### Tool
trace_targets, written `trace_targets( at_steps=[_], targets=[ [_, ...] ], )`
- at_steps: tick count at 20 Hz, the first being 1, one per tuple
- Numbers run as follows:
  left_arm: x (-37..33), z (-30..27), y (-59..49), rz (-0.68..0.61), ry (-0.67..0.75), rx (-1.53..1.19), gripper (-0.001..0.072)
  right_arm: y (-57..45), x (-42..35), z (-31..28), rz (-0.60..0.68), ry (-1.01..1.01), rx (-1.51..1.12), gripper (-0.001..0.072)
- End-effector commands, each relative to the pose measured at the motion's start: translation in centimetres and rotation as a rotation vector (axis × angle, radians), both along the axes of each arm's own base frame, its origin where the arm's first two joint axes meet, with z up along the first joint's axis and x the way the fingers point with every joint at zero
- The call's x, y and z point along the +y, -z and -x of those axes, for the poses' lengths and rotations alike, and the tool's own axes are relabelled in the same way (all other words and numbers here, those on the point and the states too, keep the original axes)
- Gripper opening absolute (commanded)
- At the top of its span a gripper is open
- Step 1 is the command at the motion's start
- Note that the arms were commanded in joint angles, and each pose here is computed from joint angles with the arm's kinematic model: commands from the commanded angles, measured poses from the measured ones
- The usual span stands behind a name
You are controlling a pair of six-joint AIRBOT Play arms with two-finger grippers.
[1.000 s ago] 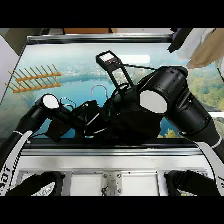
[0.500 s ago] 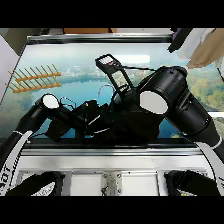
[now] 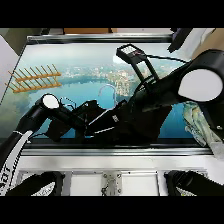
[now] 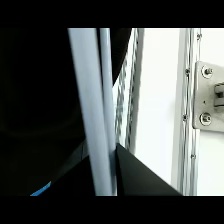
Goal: Fold the clothes and pants, and hang the long-sleeved shirts on hangers.
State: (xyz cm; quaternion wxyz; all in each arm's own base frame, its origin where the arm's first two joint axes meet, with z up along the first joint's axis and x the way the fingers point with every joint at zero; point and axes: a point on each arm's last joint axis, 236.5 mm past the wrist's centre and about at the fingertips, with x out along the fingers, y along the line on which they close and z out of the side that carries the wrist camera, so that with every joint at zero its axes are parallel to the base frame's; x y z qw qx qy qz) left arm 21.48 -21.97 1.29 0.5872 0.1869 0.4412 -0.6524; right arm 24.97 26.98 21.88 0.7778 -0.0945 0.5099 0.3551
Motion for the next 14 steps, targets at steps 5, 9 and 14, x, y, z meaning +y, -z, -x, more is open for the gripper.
trace_targets(
  at_steps=[5, 9, 14],
  targets=[
    [0.0, 0.0, 0.0, -0.001, 0.0, -0.001, 0.0024, -2.8, -0.7, 0.3, -0.167, -0.338, -0.071, 0.0535],
    [0.0, -0.1, 0.0, -0.001, 0.0, -0.001, 0.0024, -2.9, -2.7, -2.0, -0.166, -0.261, -0.094, 0.0534],
    [0.1, 0.2, 0.0, -0.001, 0.006, 0.006, 0.0024, -2.8, -3.7, -2.3, -0.135, -0.449, -0.209, 0.0535]
  ],
)
